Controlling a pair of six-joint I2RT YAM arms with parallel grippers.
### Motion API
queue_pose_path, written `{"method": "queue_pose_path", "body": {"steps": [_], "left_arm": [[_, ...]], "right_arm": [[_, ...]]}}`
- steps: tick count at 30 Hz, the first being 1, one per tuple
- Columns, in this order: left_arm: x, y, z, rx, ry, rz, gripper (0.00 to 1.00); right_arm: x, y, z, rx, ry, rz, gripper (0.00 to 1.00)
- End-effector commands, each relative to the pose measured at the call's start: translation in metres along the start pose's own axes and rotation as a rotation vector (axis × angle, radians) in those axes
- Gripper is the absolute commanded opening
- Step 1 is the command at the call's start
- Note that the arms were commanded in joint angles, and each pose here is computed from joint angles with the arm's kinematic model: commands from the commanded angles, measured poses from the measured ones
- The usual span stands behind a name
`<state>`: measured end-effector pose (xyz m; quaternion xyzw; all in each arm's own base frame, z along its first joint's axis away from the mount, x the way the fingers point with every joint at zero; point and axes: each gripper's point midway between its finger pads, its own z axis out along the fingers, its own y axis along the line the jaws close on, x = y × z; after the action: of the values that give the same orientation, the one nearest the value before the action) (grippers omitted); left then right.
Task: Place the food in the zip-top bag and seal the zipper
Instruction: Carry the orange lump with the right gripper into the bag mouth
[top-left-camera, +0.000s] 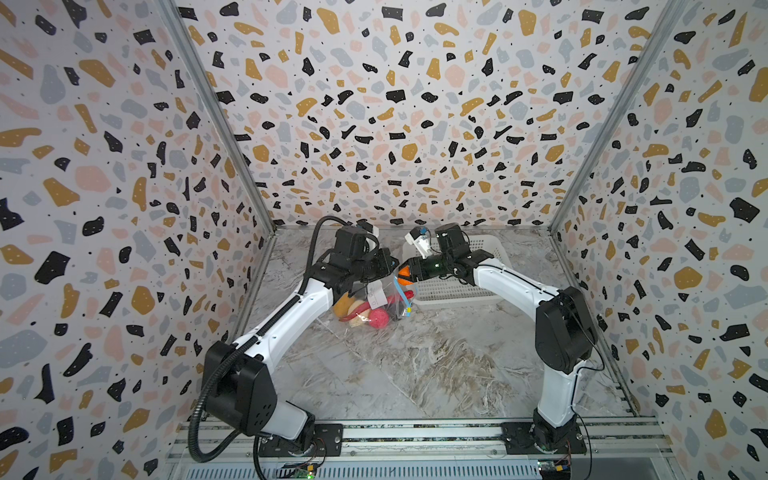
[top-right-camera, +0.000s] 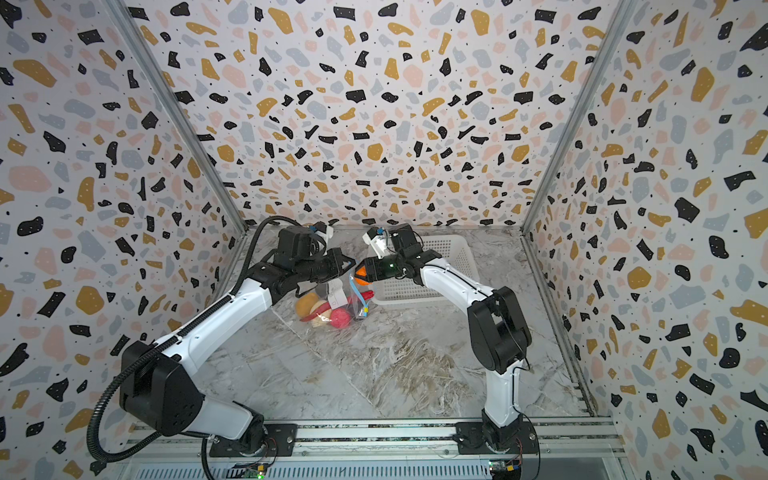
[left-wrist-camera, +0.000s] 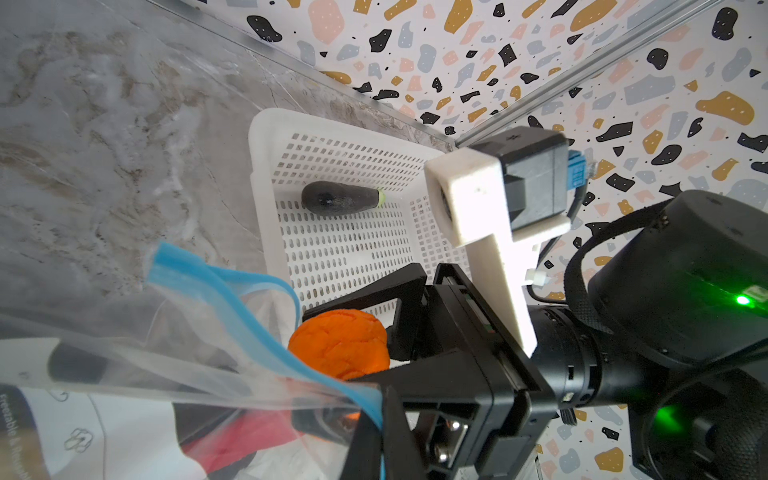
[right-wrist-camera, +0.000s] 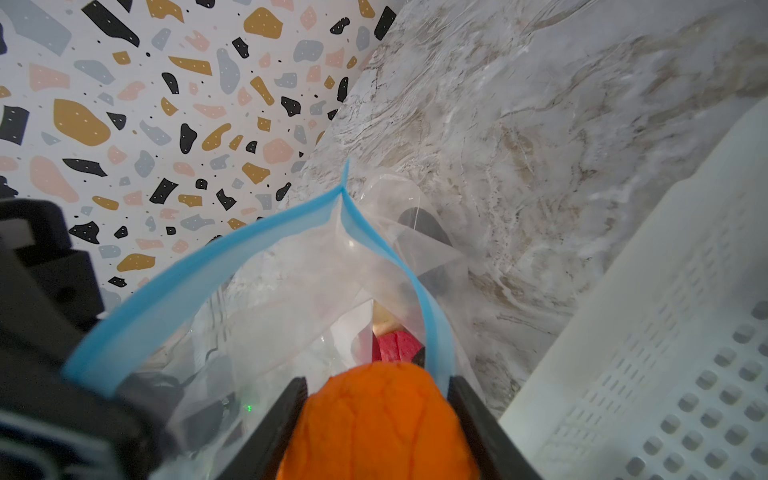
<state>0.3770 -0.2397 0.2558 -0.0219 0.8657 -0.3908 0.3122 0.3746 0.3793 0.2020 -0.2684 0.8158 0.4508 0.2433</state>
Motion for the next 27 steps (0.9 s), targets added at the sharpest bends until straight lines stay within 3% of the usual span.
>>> {"method": "queue_pose_path", "body": {"steps": [1, 12, 20, 27], "left_arm": [[-0.011, -0.014, -0.005, 0.049, -0.032, 0.027, 0.00], [-0.012, -0.016, -0.010, 0.048, -0.041, 0.030, 0.00], [-0.013, -0.018, -0.011, 0.051, -0.044, 0.031, 0.00], [-0.013, -0.020, -0.015, 0.054, -0.049, 0.034, 0.00]], "right_arm": [[0.004, 0.010, -0.001, -0.026, 0.026, -0.023, 0.51], [-0.008, 0.047, -0.033, -0.112, -0.013, -0.134, 0.52], [0.005, 0.061, -0.020, -0.186, 0.021, -0.136, 0.52], [0.019, 0.038, 0.004, -0.170, 0.076, -0.084, 0.53]]}}
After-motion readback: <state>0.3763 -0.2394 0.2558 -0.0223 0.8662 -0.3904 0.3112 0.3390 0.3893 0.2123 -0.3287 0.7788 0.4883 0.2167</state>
